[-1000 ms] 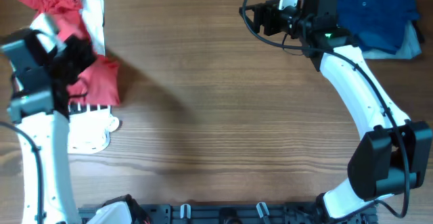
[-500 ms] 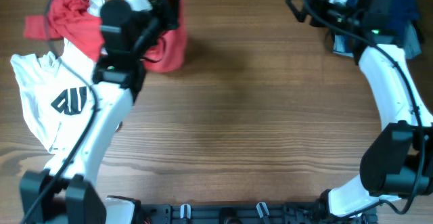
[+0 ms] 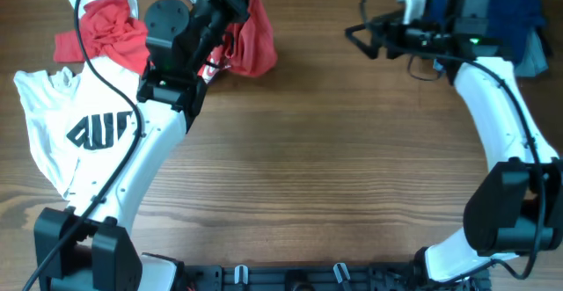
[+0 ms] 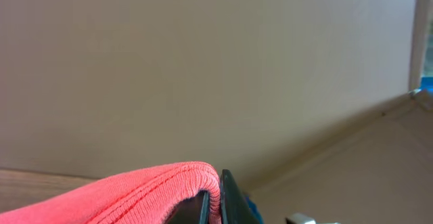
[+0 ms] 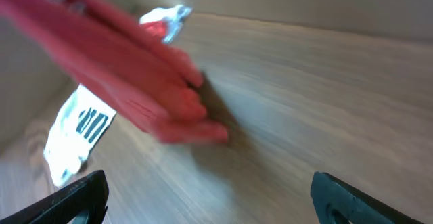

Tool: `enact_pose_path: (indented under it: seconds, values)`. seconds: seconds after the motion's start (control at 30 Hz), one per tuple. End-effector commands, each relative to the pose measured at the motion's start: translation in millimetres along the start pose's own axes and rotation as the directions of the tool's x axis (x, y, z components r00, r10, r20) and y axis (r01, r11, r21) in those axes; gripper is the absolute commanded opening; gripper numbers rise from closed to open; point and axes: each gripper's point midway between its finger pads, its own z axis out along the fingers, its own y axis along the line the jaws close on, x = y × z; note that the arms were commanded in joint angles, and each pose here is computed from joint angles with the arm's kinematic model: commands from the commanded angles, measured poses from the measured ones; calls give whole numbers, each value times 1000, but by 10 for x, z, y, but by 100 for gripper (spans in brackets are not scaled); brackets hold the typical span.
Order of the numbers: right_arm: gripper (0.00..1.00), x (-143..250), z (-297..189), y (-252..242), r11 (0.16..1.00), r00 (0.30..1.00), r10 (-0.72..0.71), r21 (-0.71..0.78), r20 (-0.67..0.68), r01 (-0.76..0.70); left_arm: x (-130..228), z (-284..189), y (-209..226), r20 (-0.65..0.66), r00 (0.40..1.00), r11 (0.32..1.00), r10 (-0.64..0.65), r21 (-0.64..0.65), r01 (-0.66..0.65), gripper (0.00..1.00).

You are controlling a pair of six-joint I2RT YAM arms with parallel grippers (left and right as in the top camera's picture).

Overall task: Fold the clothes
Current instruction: 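Grasp the red shirt edge with the left gripper and lift it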

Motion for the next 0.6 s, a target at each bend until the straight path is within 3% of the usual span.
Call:
enact_pose_path:
  seconds: [0.0,0.23,0.57]
  values:
    - [96,40,414,467,971,982,-190,-151,-7,187,-312,-44,-396,55,999,997,-3,81,-1,4]
    - [84,201,991,844,952,966,-255,-187,-38,244,-416,-106,-540,75,997,994,3,106,-11,4]
    - [83,343,1302,973,955,975,-214,-222,-55,197,-412,-105,-533,73,997,995,2,103,-10,4]
